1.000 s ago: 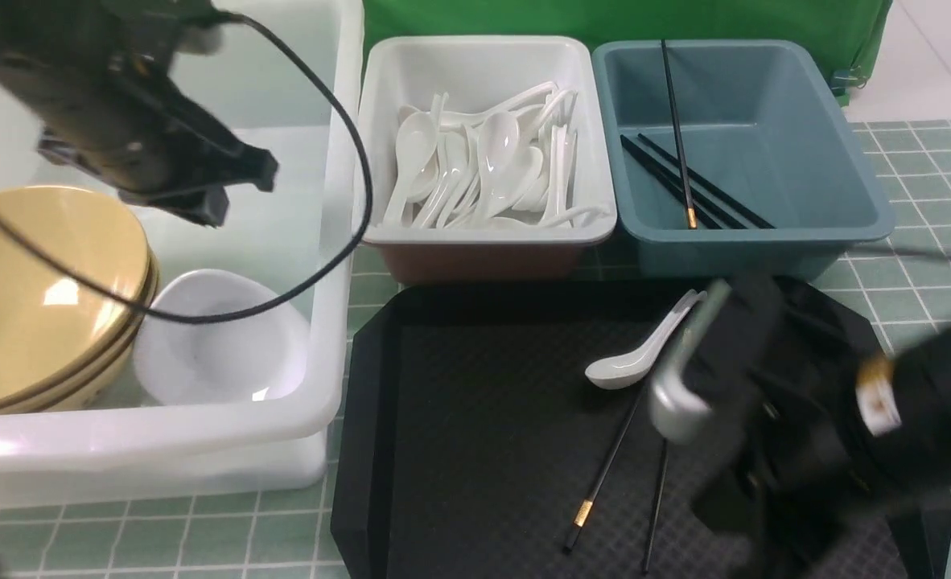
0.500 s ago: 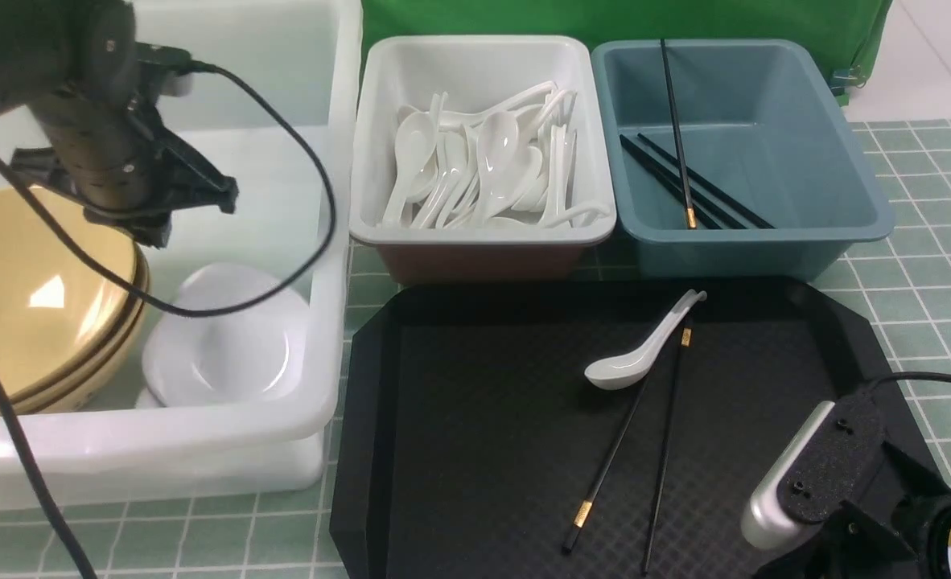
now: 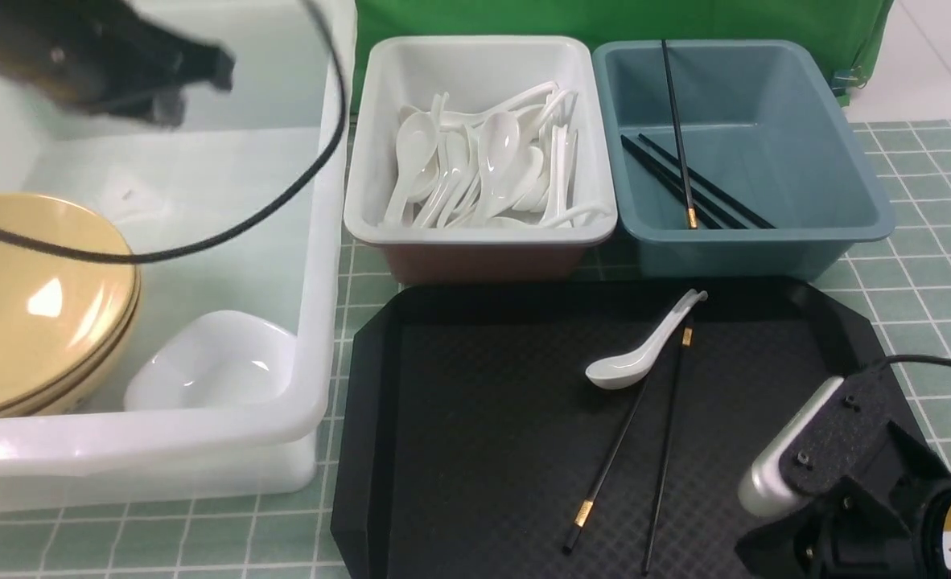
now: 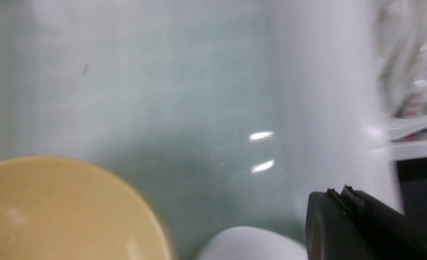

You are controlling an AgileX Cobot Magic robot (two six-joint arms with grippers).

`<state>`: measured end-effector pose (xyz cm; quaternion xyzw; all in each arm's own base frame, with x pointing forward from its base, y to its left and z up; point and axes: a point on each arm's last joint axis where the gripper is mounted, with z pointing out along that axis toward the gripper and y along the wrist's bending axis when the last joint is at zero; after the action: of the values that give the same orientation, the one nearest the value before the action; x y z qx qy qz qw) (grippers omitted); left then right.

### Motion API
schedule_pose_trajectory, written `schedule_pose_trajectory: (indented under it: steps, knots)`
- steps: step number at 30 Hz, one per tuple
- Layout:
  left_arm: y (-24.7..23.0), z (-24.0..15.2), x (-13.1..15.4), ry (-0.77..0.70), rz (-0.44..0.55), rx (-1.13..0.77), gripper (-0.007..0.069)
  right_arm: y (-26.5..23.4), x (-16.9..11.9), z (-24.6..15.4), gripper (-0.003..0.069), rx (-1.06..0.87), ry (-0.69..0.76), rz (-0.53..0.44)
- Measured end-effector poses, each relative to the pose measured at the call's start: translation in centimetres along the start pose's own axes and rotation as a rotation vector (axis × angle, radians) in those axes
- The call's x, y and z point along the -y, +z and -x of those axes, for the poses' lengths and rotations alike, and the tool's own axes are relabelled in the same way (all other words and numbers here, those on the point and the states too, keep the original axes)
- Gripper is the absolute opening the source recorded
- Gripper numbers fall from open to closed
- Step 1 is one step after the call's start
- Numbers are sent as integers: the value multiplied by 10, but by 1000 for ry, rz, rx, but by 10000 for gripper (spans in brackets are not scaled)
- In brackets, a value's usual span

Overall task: On blue table put chopsticks spoon bowls plates into blue grey white boxes.
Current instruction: 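Reach down and grasp the white spoon resting in the bowl with the right gripper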

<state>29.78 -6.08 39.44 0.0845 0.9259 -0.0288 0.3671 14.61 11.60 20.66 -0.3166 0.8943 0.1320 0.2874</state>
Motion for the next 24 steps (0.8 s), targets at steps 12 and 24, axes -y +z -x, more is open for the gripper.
schedule_pose_trajectory:
  steps: [12, 24]
  knots:
    - [-109, -155, 24, 203, -199, 254, 4, 33, 5, 73, 318, 50, -10, -12]
    - [-62, -257, 15, 213, -198, 71, 4, 104, 22, 120, 418, -102, -465, -93]
